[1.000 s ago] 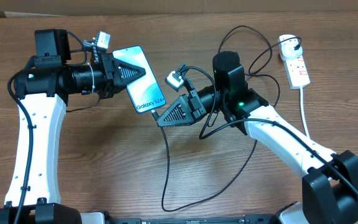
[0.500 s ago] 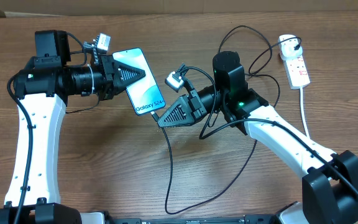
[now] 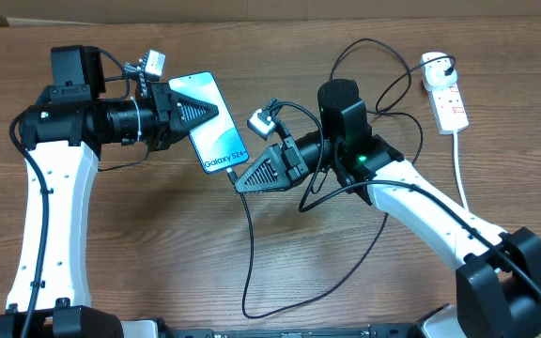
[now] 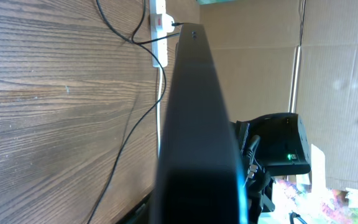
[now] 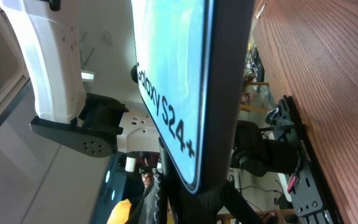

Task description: Plug charger to phone and switch on socket

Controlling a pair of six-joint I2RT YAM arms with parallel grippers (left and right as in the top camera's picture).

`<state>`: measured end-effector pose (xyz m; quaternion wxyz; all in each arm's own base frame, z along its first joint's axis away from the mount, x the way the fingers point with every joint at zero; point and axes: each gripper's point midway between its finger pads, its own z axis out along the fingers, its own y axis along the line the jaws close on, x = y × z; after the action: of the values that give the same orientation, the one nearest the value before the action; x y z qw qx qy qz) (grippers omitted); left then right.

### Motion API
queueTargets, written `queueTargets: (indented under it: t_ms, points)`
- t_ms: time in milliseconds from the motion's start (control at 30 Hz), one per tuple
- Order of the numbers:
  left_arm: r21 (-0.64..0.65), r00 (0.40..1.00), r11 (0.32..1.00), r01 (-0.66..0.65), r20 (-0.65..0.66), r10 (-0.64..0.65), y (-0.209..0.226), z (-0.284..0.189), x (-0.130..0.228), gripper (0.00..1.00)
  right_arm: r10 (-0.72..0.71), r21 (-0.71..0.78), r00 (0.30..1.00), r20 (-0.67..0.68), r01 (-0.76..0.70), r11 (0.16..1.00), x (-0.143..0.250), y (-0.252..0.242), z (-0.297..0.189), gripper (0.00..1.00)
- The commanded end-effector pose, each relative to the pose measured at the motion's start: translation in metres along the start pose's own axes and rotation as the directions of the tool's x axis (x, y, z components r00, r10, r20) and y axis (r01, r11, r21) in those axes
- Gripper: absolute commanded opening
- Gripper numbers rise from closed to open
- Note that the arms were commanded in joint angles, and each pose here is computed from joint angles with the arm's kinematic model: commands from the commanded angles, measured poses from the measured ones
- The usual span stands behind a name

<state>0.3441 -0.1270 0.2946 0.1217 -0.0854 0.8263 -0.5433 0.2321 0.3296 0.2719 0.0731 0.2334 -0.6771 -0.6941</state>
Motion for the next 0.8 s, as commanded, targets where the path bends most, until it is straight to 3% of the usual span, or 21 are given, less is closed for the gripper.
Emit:
queueTargets:
  t_ms: [0,767]
  points:
    - [0.083,0.999,0.996,-0.019,-0.046,0.023,-0.0170,0.0003,0.0095,0.04,-0.051,0.036,0.996,0.071,0.048,0.998,-0.0132,0.0104,-0.0014,0.04]
    - [0.130,0.996,0.990,-0.063,-0.061,0.071,-0.0245,-0.0006,0.0133,0.04,-0.046,0.034,0.996,0.070,0.044,0.998,-0.0132,0.0105,-0.0024,0.04]
